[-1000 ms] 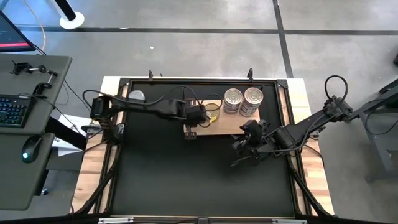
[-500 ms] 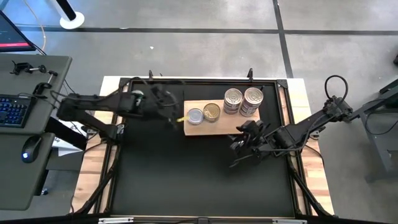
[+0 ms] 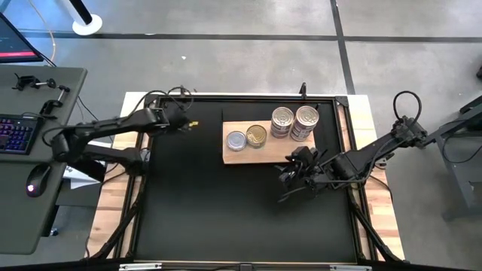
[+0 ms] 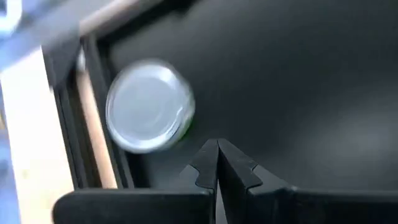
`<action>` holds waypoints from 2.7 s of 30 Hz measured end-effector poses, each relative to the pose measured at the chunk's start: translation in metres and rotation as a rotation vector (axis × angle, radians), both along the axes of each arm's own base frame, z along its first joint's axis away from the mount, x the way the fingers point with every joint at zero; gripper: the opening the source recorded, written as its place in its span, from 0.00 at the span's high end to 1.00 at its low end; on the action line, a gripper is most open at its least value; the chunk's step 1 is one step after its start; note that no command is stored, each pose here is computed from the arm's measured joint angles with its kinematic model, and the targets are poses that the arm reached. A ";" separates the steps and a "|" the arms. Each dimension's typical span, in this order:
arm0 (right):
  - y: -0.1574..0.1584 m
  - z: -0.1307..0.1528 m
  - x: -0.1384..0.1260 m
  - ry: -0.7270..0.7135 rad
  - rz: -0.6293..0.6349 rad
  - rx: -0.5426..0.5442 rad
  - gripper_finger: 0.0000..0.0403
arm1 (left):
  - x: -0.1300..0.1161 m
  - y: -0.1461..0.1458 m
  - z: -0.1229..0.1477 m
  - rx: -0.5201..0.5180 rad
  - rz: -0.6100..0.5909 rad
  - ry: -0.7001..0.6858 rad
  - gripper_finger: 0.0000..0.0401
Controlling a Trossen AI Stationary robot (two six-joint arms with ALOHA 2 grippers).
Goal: Stack canned seafood by type on shelf
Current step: Stack the green tuna can on top of the other green tuna can on the shelf
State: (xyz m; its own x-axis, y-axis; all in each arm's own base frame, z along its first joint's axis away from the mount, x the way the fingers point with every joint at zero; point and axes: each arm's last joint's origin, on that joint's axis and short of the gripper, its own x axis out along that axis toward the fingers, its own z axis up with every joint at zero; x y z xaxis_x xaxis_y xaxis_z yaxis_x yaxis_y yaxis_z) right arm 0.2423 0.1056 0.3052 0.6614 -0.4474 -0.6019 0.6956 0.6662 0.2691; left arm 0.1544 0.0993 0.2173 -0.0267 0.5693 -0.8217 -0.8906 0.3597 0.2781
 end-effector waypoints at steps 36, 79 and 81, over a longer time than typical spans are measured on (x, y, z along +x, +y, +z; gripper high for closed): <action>0.000 0.001 0.002 -0.033 -0.031 0.060 0.33 | -0.039 0.047 -0.077 -0.048 0.551 -0.185 1.00; 0.041 -0.028 0.039 0.003 0.222 0.399 0.33 | 0.041 -0.238 -0.090 -0.583 -0.615 -0.608 1.00; 0.048 -0.048 0.048 0.078 0.204 0.484 0.33 | 0.056 -0.245 -0.095 -0.569 -0.654 -0.631 1.00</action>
